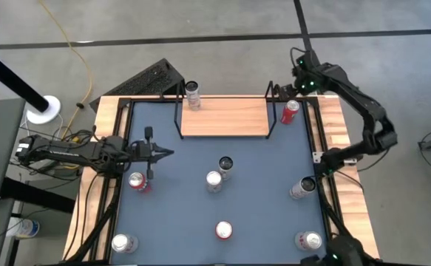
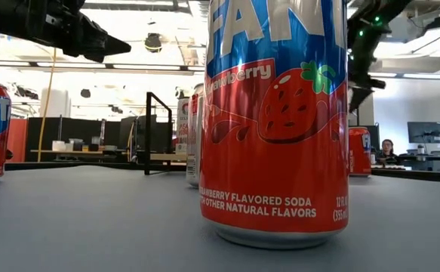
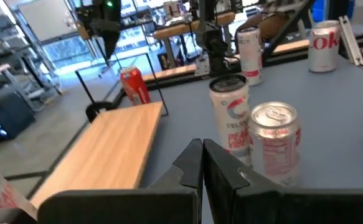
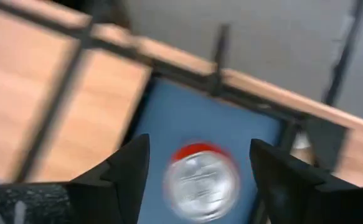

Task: Place canned beverage on shelf
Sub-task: Put the top red soda can on the shelf

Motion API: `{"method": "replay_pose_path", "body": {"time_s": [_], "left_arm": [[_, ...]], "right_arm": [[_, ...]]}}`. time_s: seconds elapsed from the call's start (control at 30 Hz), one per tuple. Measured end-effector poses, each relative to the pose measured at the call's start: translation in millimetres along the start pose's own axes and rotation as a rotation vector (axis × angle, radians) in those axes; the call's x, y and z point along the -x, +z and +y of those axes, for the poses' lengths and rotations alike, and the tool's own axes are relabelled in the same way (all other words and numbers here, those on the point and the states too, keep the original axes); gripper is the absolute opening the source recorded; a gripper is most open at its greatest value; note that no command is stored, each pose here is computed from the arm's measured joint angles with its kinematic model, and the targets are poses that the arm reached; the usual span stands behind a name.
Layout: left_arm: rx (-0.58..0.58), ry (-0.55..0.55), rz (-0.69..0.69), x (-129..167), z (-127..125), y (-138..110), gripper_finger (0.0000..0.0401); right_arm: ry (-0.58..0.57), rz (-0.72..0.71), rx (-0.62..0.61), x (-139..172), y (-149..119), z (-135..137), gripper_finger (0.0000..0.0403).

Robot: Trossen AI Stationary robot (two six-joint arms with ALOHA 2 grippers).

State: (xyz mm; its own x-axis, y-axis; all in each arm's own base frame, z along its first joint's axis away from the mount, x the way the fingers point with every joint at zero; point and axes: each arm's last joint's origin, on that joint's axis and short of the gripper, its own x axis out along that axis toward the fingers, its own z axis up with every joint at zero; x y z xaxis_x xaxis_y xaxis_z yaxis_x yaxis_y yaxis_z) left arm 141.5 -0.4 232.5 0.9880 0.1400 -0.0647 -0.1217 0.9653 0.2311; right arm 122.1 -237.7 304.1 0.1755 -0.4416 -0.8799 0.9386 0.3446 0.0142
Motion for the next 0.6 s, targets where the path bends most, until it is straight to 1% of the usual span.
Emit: {"method": "replay_pose_path", "body": {"time_s": [0.1, 0.17, 0.3, 0.6], "left_arm": [[0.023, 0.004, 0.003, 0, 0, 0, 0.0], [0.045, 0.008, 0.0, 0, 0, 0, 0.0], [0.063, 0.007, 0.008, 0, 0, -1, 0.0], [0.072, 0.007, 0.008, 0, 0, -1, 0.0]], "right_arm": [[-0.025, 0.078, 0.019, -19, 1, -3, 0.0266], [-0.019, 0.103, 0.032, -24, 1, -2, 0.0266], [-0.024, 0.139, 0.038, -30, 0, 0, 0.0266], [-0.024, 0.175, 0.06, -29, -4, 0, 0.0265]]}}
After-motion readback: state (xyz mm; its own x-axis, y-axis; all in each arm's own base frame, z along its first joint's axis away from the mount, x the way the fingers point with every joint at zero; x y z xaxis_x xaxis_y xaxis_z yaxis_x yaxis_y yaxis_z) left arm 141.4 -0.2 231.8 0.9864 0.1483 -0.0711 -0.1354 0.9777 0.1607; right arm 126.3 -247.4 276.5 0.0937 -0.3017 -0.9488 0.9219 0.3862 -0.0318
